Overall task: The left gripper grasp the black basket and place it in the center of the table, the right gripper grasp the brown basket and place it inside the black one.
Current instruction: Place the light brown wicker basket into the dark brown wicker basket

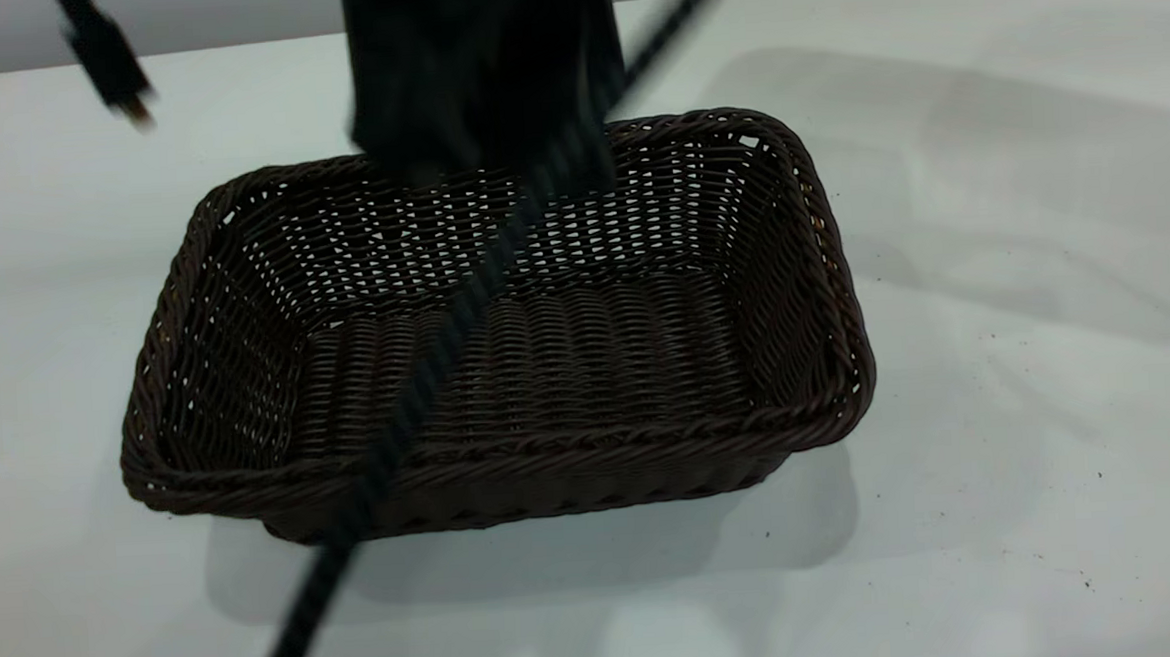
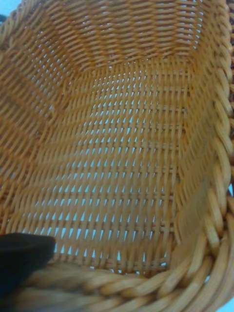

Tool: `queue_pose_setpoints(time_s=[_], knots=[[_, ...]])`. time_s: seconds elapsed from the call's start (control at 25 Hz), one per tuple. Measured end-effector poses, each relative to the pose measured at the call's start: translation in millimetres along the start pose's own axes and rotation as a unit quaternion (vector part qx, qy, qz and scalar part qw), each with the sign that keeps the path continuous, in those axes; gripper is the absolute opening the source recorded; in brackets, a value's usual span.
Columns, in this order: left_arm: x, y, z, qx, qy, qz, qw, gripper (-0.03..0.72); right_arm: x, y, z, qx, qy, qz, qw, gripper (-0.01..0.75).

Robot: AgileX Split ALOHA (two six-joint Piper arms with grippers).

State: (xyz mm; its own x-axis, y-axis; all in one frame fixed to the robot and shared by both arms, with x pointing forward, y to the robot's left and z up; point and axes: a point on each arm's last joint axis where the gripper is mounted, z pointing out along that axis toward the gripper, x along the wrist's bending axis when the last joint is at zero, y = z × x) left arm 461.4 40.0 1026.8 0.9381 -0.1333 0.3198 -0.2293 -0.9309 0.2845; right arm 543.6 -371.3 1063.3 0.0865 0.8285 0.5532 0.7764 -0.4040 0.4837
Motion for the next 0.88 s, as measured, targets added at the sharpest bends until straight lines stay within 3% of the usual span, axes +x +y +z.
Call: queue_pose_setpoints(time_s=[0.16, 0.36, 0.56, 0.72, 0.88], knots=[[11, 4, -39, -0.047, 0.099, 0.01, 0.994, 0.309, 1, -6, 0, 0.033, 0.004, -0.006, 0.999, 0.116], [21, 8, -88, -0.116, 0.215, -0.011, 0.97, 0.184, 6, -12, 0, 0.063, 0.024, -0.006, 0.998, 0.116], [36, -2, -123, -0.173, 0.31, -0.067, 0.933, 0.02, 22, -19, 11, 0.092, 0.029, -0.039, 0.995, 0.116], [58, -15, -146, -0.21, 0.368, -0.13, 0.896, 0.002, 39, -27, 21, 0.115, 0.035, -0.045, 0.992, 0.116], [78, -36, -167, -0.222, 0.395, -0.221, 0.864, 0.001, 52, -35, 29, 0.14, 0.027, -0.063, 0.988, 0.116]])
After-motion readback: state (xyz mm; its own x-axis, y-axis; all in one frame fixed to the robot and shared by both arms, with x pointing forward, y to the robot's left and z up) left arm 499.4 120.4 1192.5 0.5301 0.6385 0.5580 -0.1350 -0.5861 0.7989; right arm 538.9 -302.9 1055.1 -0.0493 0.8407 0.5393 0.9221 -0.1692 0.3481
